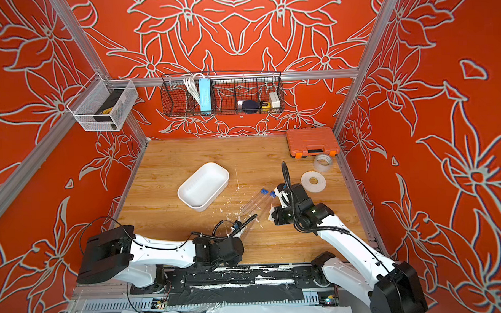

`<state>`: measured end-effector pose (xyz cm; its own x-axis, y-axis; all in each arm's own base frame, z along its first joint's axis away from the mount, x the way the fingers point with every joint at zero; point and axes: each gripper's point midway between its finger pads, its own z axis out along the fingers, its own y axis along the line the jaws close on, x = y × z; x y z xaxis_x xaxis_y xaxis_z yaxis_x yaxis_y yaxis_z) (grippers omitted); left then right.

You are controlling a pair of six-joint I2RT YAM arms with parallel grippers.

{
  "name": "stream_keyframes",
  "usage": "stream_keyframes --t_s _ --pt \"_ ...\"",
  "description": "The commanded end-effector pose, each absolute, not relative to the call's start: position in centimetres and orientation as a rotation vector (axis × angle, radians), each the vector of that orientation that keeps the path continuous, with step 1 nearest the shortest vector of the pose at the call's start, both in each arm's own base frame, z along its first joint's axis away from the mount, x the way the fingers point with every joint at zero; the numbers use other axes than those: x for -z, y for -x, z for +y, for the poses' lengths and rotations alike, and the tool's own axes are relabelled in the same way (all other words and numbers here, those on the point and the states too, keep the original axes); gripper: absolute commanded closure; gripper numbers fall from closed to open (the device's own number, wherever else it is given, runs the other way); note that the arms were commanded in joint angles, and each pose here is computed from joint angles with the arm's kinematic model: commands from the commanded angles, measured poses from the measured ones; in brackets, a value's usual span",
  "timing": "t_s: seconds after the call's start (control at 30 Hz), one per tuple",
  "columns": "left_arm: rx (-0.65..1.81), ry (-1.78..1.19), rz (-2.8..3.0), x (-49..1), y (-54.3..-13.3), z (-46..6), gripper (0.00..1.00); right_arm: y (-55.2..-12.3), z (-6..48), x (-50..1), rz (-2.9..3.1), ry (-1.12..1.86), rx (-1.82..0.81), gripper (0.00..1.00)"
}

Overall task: Wipe the exteriors of test tubes
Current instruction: Pick up the test tube at the center of the board.

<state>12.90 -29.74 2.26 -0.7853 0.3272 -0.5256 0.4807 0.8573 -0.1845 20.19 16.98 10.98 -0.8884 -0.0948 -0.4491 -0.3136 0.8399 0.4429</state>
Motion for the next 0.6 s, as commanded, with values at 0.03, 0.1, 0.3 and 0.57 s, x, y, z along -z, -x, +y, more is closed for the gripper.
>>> stream_keyframes --t_s 0.03,0.1,0.3,0.57 --pt "0.366 -0.615 2.618 -1.5 -11.4 -27.3 0.89 -19.5 17.2 -11.3 2.592 0.312 -0.777 1.00" --pt "0.418 -0.604 2.585 -2.9 -11.6 -27.8 0.89 -19.2 17.5 -11.2 2.597 0.318 -0.804 1.00" --pt "0.545 -0.557 2.499 -6.3 -12.0 -28.4 0.89 -17.8 20.3 -12.1 2.560 0.422 -0.869 1.00" --pt "0.554 -0.501 2.479 -6.6 -13.0 -27.6 0.89 -16.4 23.8 -11.8 2.558 0.574 -0.847 1.00"
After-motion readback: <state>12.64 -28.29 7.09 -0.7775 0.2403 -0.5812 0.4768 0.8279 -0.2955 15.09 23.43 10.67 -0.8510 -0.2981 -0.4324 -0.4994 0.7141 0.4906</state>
